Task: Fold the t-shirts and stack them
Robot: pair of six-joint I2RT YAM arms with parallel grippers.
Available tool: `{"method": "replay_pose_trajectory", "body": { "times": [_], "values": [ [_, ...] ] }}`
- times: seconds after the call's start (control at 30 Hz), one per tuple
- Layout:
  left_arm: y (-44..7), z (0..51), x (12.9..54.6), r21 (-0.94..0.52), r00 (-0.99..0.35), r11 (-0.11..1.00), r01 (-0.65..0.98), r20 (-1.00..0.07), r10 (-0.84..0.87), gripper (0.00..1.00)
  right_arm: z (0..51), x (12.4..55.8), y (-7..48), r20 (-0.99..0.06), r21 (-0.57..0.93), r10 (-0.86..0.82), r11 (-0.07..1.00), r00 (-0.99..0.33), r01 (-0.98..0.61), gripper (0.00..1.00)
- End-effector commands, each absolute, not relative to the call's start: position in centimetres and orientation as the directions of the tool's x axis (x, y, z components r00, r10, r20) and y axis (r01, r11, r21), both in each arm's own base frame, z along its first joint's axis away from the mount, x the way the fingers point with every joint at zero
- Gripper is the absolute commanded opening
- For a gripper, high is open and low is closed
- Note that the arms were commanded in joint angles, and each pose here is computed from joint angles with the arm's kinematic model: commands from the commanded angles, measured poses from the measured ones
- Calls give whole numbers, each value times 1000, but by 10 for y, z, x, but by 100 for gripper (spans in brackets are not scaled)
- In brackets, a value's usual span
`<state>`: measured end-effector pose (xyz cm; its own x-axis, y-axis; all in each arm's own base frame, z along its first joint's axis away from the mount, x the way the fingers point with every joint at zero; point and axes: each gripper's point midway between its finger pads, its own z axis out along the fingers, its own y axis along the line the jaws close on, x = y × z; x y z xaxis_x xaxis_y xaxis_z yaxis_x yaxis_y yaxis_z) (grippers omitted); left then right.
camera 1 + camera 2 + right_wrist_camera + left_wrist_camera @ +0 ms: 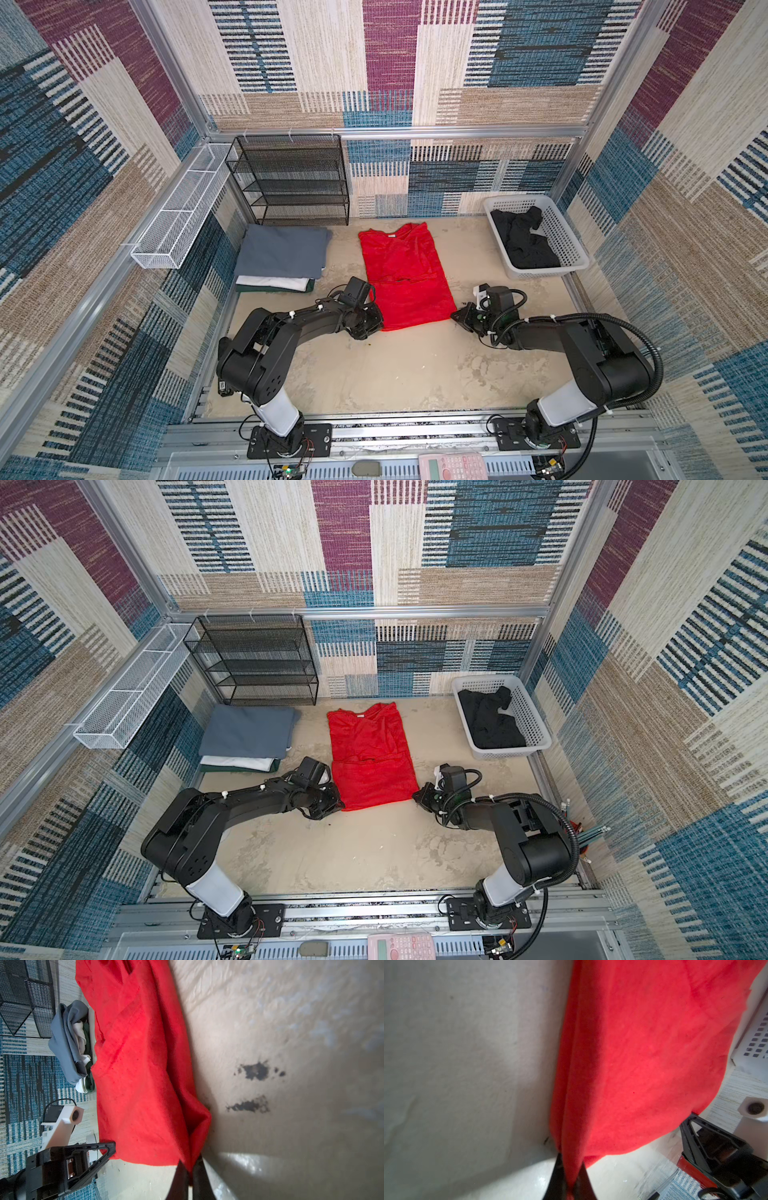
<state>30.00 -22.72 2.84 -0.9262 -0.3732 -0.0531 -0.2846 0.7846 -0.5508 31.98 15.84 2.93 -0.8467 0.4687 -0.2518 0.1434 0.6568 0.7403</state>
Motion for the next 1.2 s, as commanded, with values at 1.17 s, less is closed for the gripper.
{"method": "replay_pose_trajectory", "body": {
  "times": [1.17],
  "values": [
    [-219,96,289,-582,-933,803,-129,-203,-298,0,116,270,169,-358,822,486,569,-797,-22,0]
  ]
}}
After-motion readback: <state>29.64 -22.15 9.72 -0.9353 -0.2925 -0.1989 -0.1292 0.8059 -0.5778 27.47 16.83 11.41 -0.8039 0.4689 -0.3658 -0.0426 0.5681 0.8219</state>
